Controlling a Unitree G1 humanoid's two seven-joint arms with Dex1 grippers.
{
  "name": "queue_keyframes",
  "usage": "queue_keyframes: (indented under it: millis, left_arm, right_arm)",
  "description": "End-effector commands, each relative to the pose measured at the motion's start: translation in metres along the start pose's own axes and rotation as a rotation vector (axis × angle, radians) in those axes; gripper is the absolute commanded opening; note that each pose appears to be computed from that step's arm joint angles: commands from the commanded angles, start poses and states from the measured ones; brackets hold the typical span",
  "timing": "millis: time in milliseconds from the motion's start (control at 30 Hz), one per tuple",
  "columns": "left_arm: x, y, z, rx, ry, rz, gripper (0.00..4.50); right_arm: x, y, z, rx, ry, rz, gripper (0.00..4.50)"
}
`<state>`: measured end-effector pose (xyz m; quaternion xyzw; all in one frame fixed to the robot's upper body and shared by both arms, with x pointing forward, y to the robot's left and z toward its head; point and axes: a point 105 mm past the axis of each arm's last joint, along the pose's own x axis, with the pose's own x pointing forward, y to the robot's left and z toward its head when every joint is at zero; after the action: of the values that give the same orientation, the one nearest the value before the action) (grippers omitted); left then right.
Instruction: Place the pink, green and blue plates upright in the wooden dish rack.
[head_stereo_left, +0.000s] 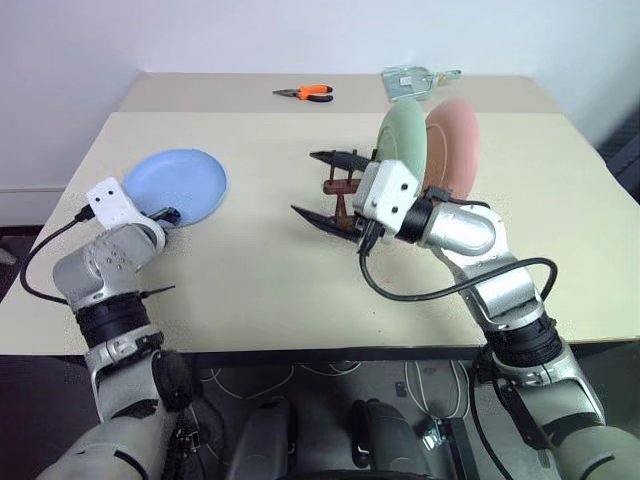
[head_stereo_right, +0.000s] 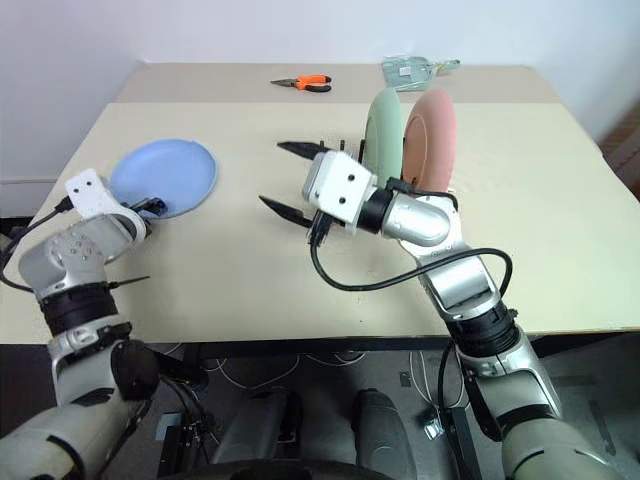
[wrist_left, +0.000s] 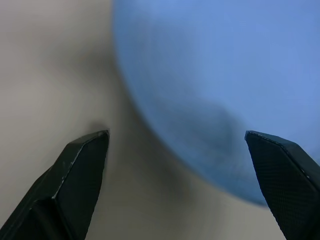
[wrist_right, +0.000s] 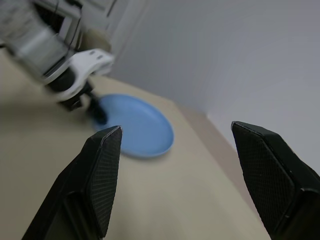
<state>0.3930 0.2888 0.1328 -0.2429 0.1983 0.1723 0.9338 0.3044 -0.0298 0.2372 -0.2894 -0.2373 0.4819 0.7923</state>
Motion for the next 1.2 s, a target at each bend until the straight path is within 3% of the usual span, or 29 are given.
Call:
queue_keyframes:
  millis: [33, 200, 267, 333, 467, 633, 800, 1033, 1133, 1200]
  left_arm:
    - [0.009, -0.011, -0.007, -0.067, 0.034, -0.047, 3.17]
    - [0.01, -0.012, -0.007, -0.126, 0.024, -0.048, 0.69]
    - [0.008, -0.014, -0.004, -0.1, 0.002, -0.067, 0.04]
    - [0.002, -0.026, 0.004, -0.061, -0.048, -0.13, 0.04]
    - [-0.036, -0.08, 0.028, 0.078, -0.223, -0.366, 0.0]
    - [-0.082, -0.129, 0.029, 0.102, -0.244, -0.582, 0.0]
    - [-0.112, -0.15, 0.026, 0.123, -0.22, -0.681, 0.0]
    - [-0.128, -0.153, 0.033, 0.084, -0.21, -0.711, 0.0]
    - [-0.129, -0.152, 0.032, 0.084, -0.201, -0.704, 0.0]
    - [-0.129, -0.152, 0.032, 0.087, -0.201, -0.701, 0.0]
  right_arm:
    - [-0.001, 0.001, 0.008, -0.063, -0.022, 0.002, 3.55]
    - [-0.005, -0.003, 0.003, -0.078, 0.004, -0.02, 3.55]
    - [-0.006, -0.004, 0.001, -0.082, 0.017, -0.027, 3.55]
    - [-0.007, -0.005, -0.003, -0.084, 0.041, -0.024, 3.55]
    - [-0.008, -0.009, -0.014, -0.192, 0.128, 0.017, 4.43]
    - [0.003, -0.025, -0.021, -0.397, 0.181, 0.015, 4.43]
    - [0.015, -0.042, -0.033, -0.566, 0.222, 0.004, 4.43]
    - [0.017, -0.045, -0.048, -0.711, 0.25, 0.042, 4.43]
    - [0.017, -0.044, -0.051, -0.736, 0.248, 0.053, 3.62]
    - [0.016, -0.044, -0.05, -0.742, 0.241, 0.049, 2.68]
